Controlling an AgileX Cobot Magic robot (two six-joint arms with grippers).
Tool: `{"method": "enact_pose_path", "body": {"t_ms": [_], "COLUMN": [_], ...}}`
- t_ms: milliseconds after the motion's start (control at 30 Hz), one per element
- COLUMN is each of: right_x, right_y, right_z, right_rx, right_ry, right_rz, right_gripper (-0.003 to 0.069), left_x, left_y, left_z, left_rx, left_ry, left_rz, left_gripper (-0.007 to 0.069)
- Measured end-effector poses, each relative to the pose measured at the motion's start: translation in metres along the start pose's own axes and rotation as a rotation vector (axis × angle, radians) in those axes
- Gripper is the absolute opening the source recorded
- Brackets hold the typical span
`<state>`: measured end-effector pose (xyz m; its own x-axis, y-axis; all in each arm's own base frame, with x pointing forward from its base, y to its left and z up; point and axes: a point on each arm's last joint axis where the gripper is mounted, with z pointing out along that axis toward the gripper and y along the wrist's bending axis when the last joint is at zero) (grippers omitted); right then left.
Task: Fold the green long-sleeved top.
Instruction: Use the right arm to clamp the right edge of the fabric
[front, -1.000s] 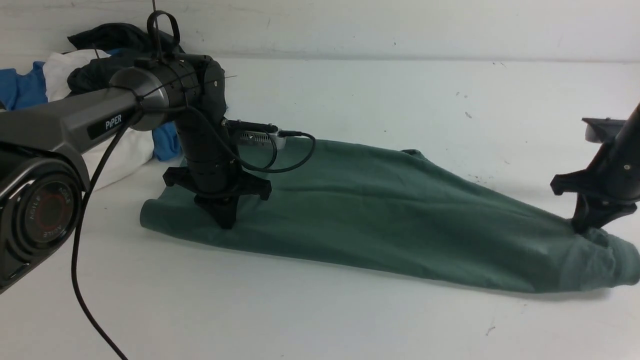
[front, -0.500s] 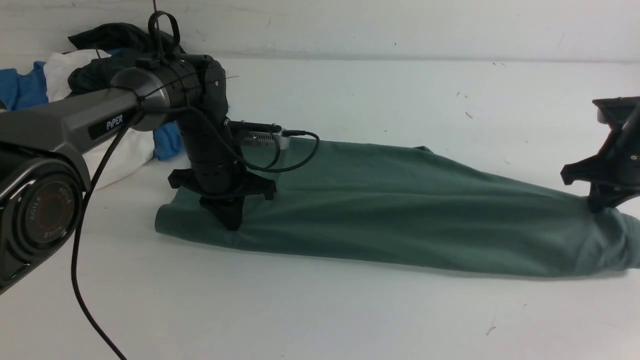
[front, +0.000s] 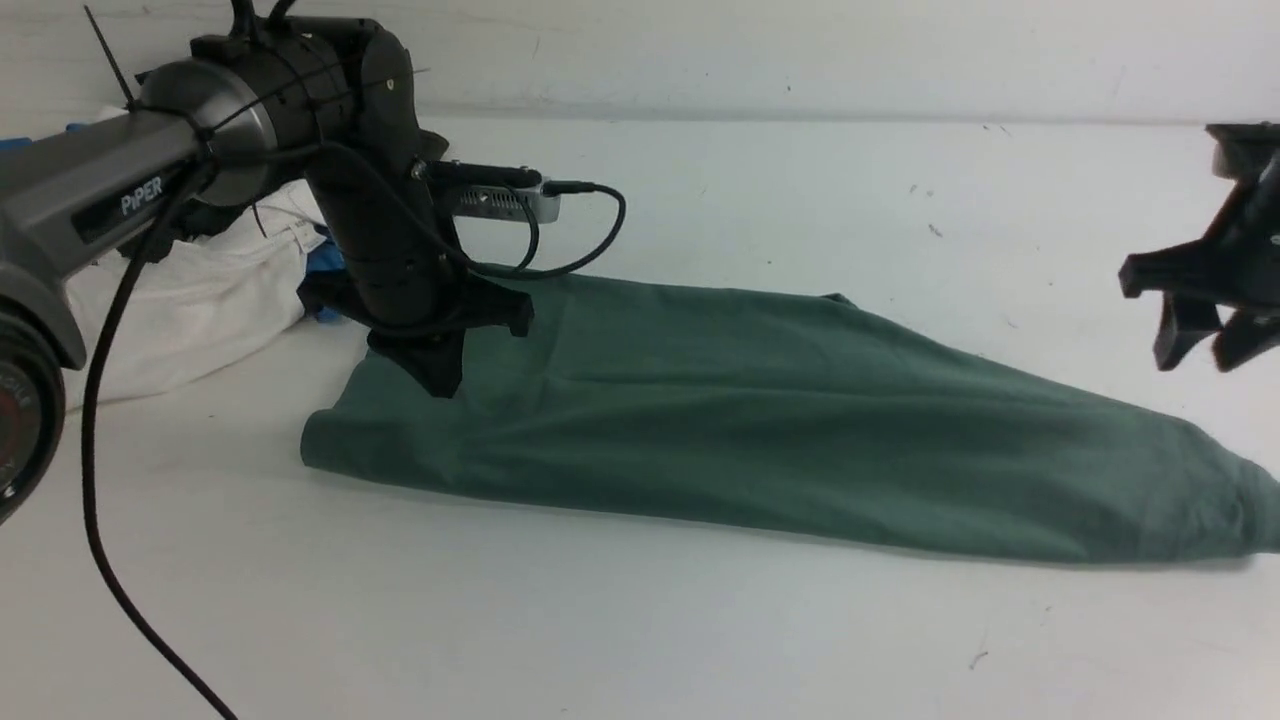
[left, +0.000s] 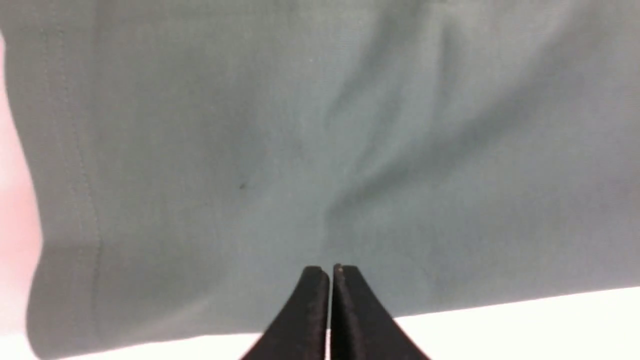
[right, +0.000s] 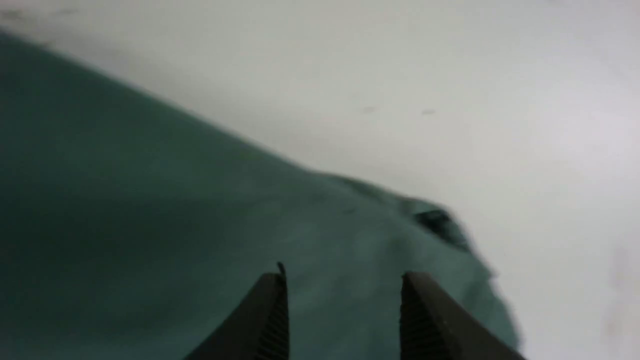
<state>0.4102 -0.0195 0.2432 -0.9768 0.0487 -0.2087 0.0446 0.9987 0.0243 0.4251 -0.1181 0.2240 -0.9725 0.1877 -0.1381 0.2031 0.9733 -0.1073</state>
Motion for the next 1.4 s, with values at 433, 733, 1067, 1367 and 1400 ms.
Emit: {"method": "enact_pose_path", "body": {"t_ms": [433, 733, 1067, 1367, 1400], "right_x": [0.067, 0.069, 0.055, 0.041, 0.040], "right_y": [-0.015, -0.060, -0.080, -0.076, -0.076], "right_z": [0.066, 0.063, 0.035, -0.004, -0.004], "right_rx": [0.056, 0.032, 0.018, -0.006, -0.006], "right_ry": [0.253, 0.243, 0.189, 0.061, 0.059], "right_rz": [0.020, 0.150, 0.185, 0.163, 0.160], "right_gripper": [-0.0014, -0.0014, -0.0015, 0.0007, 0.0031], "left_x": [0.004, 0.026, 0.055, 0.078, 0.080], "left_y": [0.012, 0.025, 0.021, 0.021, 0.020], "left_z": [0.043, 0.054, 0.004, -0.058, -0.066], "left_rx": [-0.057, -0.043, -0.033, -0.055, -0.054], "left_ry": [0.108, 0.148, 0.108, -0.030, -0.051], "left_rz": [-0.012, -0.068, -0.079, -0.077, -0.079], "left_gripper": [-0.0004, -0.0004, -0.0004, -0.0004, -0.0004]}}
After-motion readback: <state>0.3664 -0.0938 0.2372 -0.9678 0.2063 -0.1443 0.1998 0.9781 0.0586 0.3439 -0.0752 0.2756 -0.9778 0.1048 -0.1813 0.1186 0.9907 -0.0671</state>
